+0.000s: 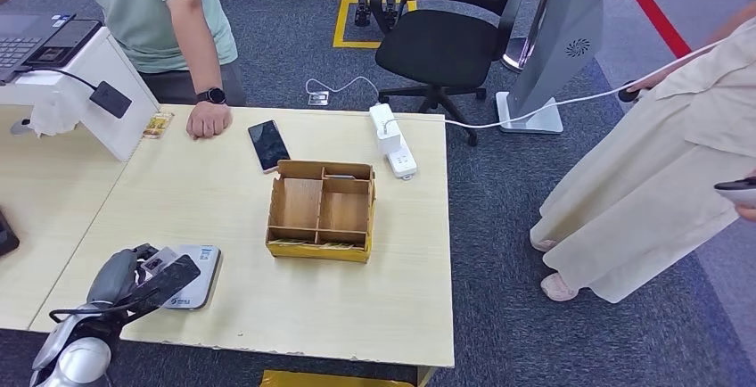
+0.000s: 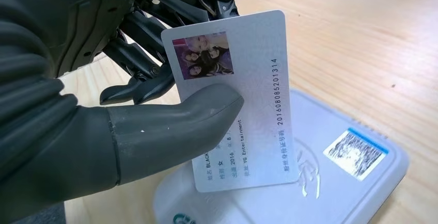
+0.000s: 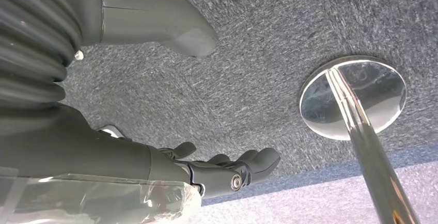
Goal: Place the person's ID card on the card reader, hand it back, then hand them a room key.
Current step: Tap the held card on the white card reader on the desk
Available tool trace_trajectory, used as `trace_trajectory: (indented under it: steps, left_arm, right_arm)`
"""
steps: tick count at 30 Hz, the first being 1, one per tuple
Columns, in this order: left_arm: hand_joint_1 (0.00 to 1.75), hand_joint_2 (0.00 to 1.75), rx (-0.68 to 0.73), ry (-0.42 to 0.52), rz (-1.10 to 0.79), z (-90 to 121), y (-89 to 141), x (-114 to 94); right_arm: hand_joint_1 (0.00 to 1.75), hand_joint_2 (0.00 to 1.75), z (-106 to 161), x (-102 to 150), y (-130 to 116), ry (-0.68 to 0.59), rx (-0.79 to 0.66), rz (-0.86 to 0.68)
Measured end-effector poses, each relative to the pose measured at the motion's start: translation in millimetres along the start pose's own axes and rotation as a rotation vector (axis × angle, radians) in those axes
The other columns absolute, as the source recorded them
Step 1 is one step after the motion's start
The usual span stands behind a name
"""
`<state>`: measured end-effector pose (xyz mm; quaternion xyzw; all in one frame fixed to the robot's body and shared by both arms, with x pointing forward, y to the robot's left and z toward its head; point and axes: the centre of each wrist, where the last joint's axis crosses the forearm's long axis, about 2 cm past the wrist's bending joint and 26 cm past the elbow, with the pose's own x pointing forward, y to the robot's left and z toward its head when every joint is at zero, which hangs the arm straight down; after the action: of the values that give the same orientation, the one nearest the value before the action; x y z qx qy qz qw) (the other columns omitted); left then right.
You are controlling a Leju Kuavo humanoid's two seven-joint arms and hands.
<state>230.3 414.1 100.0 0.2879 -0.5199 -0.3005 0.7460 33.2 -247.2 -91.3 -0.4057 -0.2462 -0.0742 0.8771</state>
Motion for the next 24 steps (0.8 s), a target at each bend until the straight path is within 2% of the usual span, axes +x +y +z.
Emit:
trace_trajectory:
  steps: [13,24]
  left_arm:
    - [1.75,1.75,-0.016,0.028,-0.028,-1.1,-3.5,-0.3]
    - [1.75,1.75,-0.001,0.033,-0.061,-21.0,-19.8,17.2]
  right_arm:
    - [0.00,1.75,-0.6,0.2,-0.4,0.004,-0.006,-0.003]
    - [0.00,1.75,-0.4,-0.2,-0.1,0.047,-0.020,-0.042]
